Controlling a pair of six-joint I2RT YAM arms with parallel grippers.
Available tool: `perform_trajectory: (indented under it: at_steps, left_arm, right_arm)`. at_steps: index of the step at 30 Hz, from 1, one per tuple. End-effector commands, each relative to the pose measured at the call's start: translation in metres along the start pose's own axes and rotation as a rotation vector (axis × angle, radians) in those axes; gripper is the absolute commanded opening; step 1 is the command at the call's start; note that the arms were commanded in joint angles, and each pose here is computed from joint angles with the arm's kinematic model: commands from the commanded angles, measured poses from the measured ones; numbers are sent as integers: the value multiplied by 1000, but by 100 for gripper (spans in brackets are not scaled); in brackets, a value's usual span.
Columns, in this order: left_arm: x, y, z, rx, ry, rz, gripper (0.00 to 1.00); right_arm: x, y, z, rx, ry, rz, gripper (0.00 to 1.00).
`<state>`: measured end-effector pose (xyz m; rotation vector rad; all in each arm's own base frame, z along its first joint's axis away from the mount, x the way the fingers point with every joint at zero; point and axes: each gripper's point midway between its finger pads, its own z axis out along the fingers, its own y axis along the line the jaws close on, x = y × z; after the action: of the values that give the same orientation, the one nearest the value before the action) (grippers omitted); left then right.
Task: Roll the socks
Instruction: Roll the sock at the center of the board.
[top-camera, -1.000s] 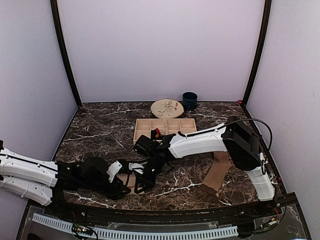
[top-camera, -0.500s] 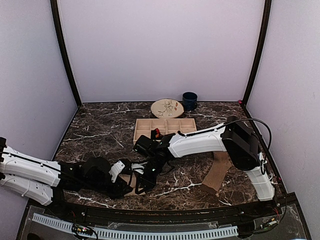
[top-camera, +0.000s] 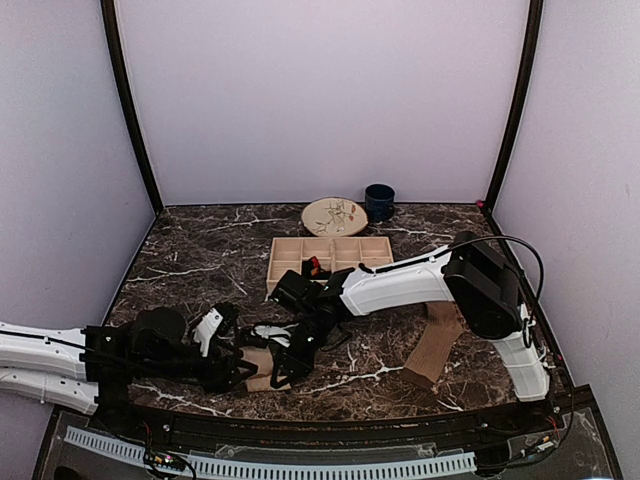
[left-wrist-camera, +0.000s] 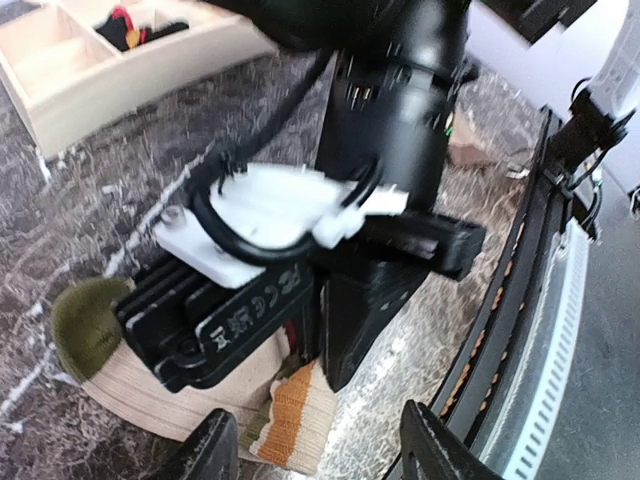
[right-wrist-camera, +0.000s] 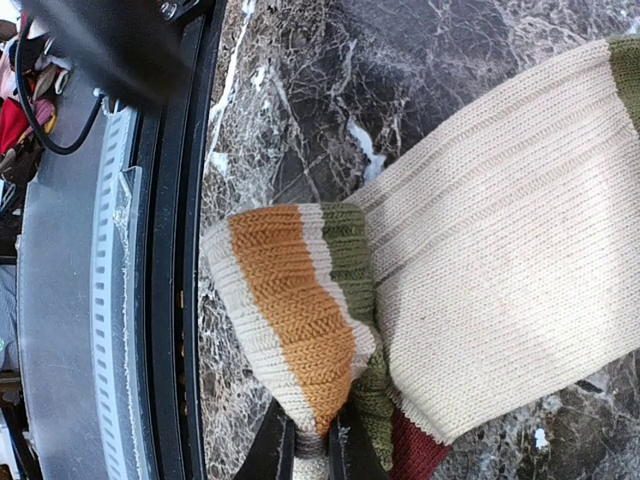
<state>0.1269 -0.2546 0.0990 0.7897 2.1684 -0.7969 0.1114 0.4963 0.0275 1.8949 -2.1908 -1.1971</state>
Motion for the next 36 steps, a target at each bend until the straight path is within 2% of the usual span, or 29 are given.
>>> perform_trajectory:
  at_steps: [1, 5, 9, 12, 18, 28, 36]
  left_arm:
    - [19, 9, -3, -30, 45, -17, 59]
    - [34, 12, 12, -55, 122, -15, 59]
    - [39, 11, 20, -49, 146, -14, 57]
    - [40, 8, 20, -39, 141, -18, 53]
    - [44, 8, 18, -42, 137, -27, 52]
    - [52, 13, 27, -100, 160, -36, 52]
    - [44, 13, 27, -106, 115, -45, 52]
  right_arm:
    - [52, -26, 16, 72, 135, 121, 0]
    - [48, -29, 12, 62, 122, 133, 0]
    - [49, -27, 13, 37, 138, 137, 0]
    - [50, -27, 14, 27, 141, 143, 0]
    - [46, -26, 12, 15, 125, 140, 0]
    - [48, -26, 12, -13, 109, 148, 0]
    - [49, -24, 12, -23, 110, 148, 0]
